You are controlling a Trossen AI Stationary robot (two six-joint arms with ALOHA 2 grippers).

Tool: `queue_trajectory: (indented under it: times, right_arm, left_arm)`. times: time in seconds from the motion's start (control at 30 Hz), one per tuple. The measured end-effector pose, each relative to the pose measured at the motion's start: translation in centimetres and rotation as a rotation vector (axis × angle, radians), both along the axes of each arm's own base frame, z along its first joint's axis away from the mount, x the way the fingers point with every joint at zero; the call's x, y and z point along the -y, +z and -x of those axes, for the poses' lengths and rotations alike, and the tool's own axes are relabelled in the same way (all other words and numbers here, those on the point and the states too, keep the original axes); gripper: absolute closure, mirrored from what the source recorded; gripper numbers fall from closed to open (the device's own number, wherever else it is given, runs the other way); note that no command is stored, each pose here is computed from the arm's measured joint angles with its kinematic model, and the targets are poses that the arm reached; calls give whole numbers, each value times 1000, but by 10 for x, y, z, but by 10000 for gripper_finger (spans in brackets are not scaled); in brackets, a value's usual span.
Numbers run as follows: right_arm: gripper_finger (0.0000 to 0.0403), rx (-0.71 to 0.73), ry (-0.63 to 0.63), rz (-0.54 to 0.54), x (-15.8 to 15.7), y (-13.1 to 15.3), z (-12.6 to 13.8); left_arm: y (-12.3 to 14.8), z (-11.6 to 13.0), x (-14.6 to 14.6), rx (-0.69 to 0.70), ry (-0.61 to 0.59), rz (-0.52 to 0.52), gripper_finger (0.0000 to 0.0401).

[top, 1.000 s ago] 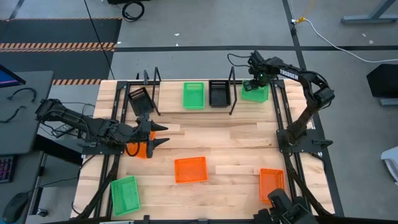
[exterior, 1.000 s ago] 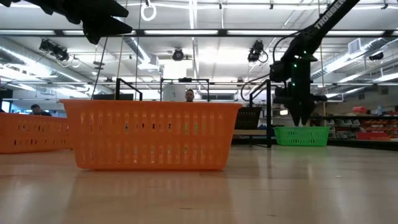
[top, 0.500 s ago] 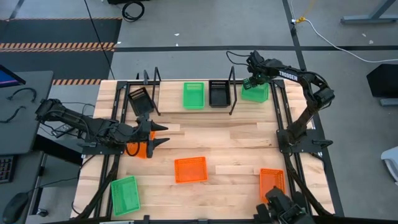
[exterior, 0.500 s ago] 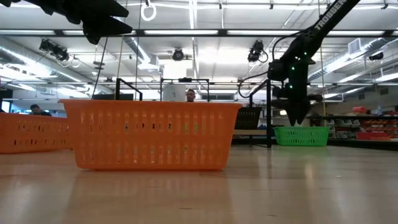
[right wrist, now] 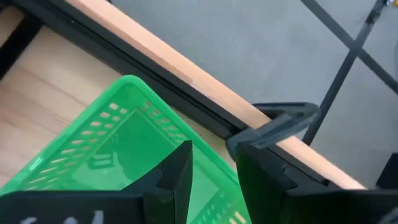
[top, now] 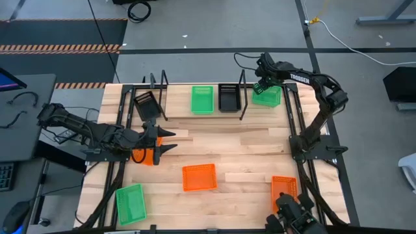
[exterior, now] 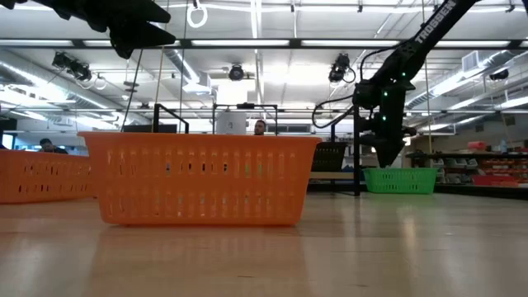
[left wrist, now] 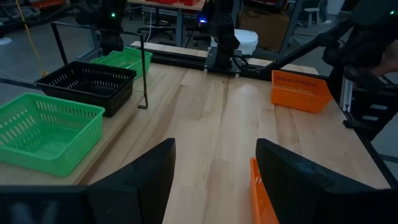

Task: Stack baskets on shelf by color
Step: Stack the top green bin on top of the green bin on the shelf

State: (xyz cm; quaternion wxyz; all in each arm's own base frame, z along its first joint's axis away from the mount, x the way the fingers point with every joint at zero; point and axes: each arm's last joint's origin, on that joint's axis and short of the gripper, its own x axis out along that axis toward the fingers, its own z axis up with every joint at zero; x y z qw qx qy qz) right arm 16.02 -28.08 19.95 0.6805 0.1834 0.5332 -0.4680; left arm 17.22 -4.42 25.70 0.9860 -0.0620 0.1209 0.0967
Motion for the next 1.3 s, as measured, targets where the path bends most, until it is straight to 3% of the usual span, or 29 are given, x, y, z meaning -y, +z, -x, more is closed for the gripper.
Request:
queue_trajectory:
  times: [0.47, 0.73, 1.0, 1.17, 1.3]
  right_arm:
    - [296, -59, 129, -58, 5, -19, -4]
    - [302, -73, 43, -156, -3, -22, 2]
    - [353, -42, -150, -339, -18, -24, 12]
    - [382, -41, -105, -306, -20, -21, 4]
    - [378, 19, -75, -191, -18, -8, -2]
  left_arm:
    - [0, 0, 0, 1, 8, -4, 170]
    - [0, 0, 0, 1, 10, -4, 170]
    - [0, 0, 0, 1, 10, -3, 170]
    - [0, 0, 0, 2, 10, -1, 170]
    - [0, 0, 0, 2, 10, -2, 170]
